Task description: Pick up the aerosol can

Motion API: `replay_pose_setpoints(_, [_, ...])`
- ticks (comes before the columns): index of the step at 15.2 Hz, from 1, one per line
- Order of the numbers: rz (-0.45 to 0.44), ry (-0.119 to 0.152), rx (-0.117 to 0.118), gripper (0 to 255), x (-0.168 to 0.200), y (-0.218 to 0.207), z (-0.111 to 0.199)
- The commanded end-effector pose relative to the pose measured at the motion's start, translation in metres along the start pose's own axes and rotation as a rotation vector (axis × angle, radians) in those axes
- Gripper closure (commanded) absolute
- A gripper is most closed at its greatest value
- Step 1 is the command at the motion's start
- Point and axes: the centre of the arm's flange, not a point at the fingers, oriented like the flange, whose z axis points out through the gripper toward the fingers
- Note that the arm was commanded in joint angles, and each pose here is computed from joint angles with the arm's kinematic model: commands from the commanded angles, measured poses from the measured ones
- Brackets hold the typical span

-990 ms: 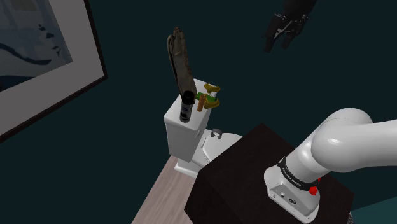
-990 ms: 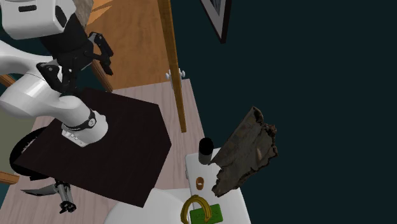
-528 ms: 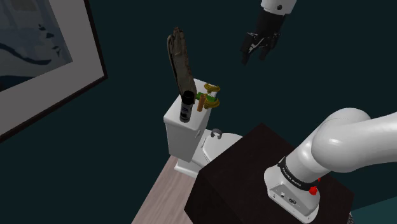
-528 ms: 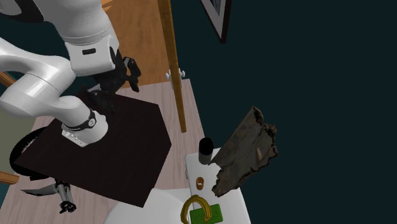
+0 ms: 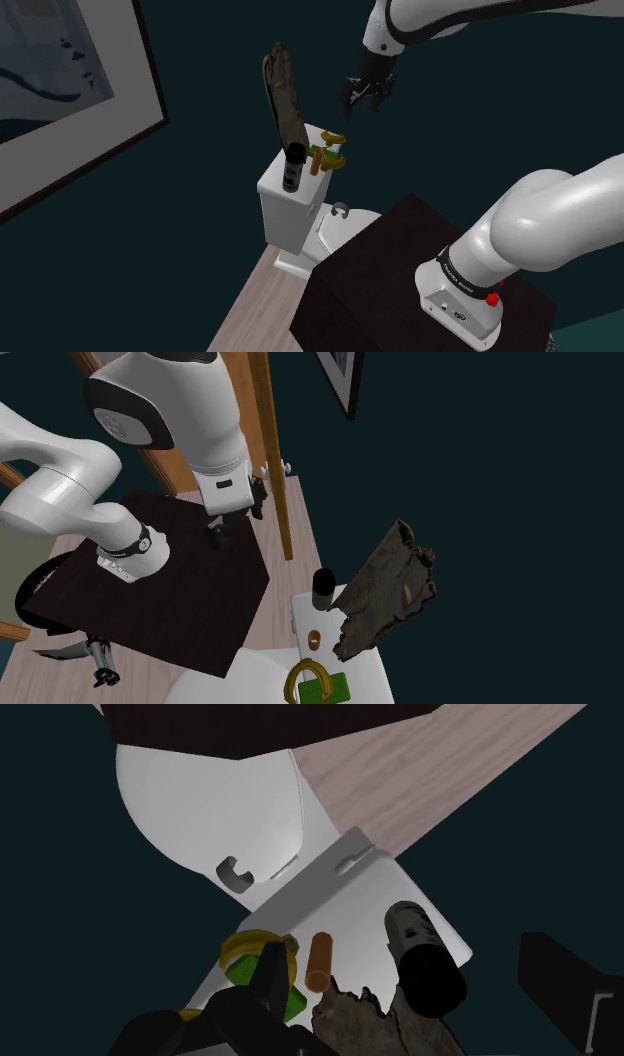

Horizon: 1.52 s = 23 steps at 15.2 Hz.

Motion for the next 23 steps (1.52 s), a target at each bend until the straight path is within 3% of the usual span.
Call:
replay_pose_setpoints(1, [0.003,0.0,0.003,0,0.015,-0.007,0.022])
replay_pose_setpoints(18, [0.031,-0.013,0.025,0,0.144,-0.07,0.191])
replay_pose_setpoints(23, [0.031,-0.013,0.025,0,0.143,-0.071,0.217])
